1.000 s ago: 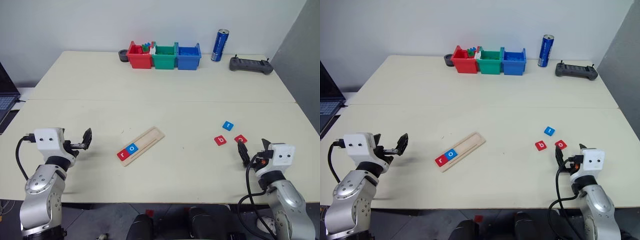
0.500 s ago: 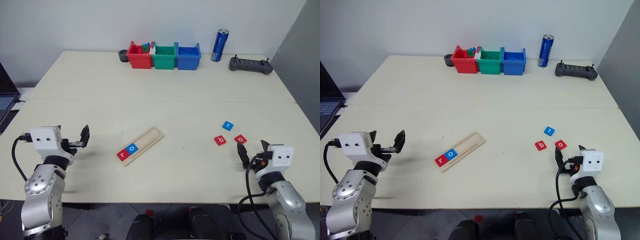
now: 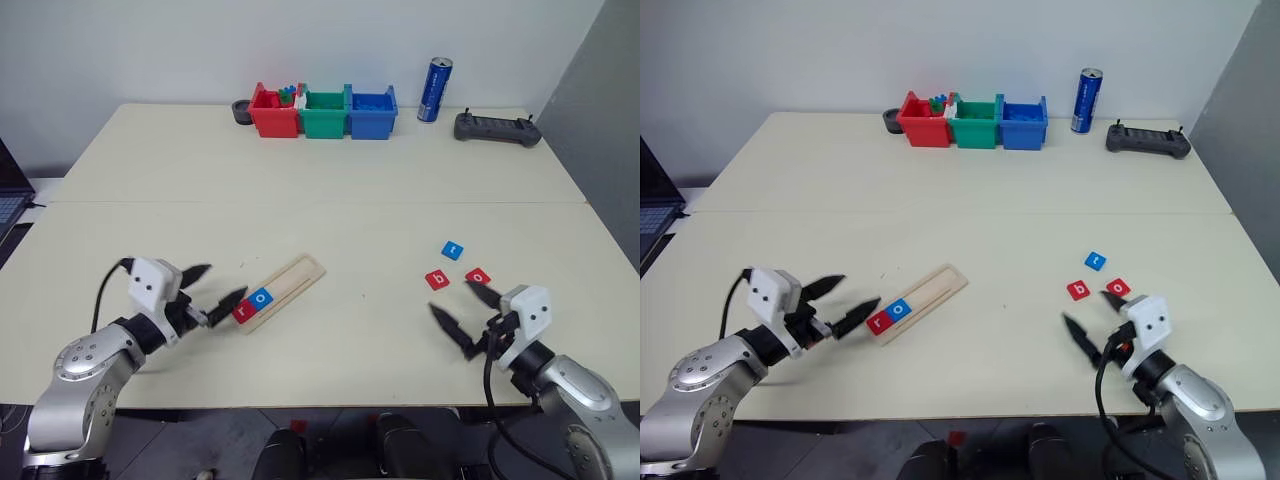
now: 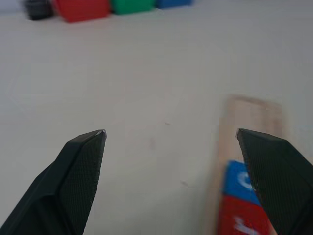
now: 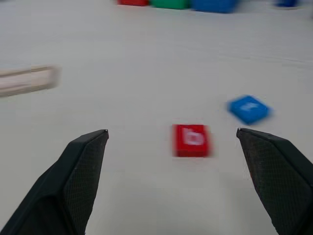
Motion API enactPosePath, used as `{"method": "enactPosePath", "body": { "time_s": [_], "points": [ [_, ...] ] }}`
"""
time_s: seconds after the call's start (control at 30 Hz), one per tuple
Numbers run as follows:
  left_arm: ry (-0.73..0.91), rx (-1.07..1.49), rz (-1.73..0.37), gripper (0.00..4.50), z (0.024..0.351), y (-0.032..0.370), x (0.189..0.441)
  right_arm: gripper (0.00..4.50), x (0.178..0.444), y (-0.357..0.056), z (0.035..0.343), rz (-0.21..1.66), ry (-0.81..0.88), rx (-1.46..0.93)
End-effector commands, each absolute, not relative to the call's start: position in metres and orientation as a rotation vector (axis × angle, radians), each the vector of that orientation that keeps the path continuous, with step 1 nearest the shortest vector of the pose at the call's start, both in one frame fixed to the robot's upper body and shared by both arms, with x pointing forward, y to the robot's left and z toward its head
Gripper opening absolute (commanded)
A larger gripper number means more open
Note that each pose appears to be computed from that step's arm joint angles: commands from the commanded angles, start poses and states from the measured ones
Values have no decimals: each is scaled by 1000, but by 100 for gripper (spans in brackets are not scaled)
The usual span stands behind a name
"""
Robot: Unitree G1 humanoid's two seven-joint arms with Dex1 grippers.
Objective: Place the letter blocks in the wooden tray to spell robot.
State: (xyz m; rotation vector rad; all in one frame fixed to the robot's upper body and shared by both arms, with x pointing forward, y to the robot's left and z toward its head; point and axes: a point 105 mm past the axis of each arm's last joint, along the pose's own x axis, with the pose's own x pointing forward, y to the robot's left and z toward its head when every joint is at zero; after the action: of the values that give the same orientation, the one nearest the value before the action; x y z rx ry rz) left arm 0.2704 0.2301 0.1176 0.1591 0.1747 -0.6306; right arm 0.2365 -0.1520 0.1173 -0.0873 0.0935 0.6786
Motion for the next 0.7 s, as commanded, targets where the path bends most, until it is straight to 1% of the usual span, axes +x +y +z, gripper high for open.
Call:
{"method": "enactPosePath", "body": {
  "time_s": [0.03, 0.13, 0.23, 0.33, 0.43, 0.57, 0.7],
  "points": [
    [233, 204, -769, 450, 118, 222, 262, 447, 218, -126, 135, 898, 114, -98],
    [279, 223, -818, 450, 112, 219, 263, 447, 213, -120, 139, 966, 134, -135],
    [330, 257, -813, 450, 103, 219, 269, 447, 209, -115, 141, 1010, 144, -154],
    [380, 268, -845, 450, 94, 215, 267, 447, 204, -112, 141, 1037, 149, -168],
    [402, 271, -809, 450, 87, 218, 271, 447, 201, -111, 141, 1046, 144, -178],
    [430, 298, -813, 450, 80, 215, 269, 447, 199, -110, 142, 1048, 138, -177],
    [422, 333, -796, 450, 79, 212, 272, 447, 198, -110, 141, 1048, 137, -172]
  ]
}}
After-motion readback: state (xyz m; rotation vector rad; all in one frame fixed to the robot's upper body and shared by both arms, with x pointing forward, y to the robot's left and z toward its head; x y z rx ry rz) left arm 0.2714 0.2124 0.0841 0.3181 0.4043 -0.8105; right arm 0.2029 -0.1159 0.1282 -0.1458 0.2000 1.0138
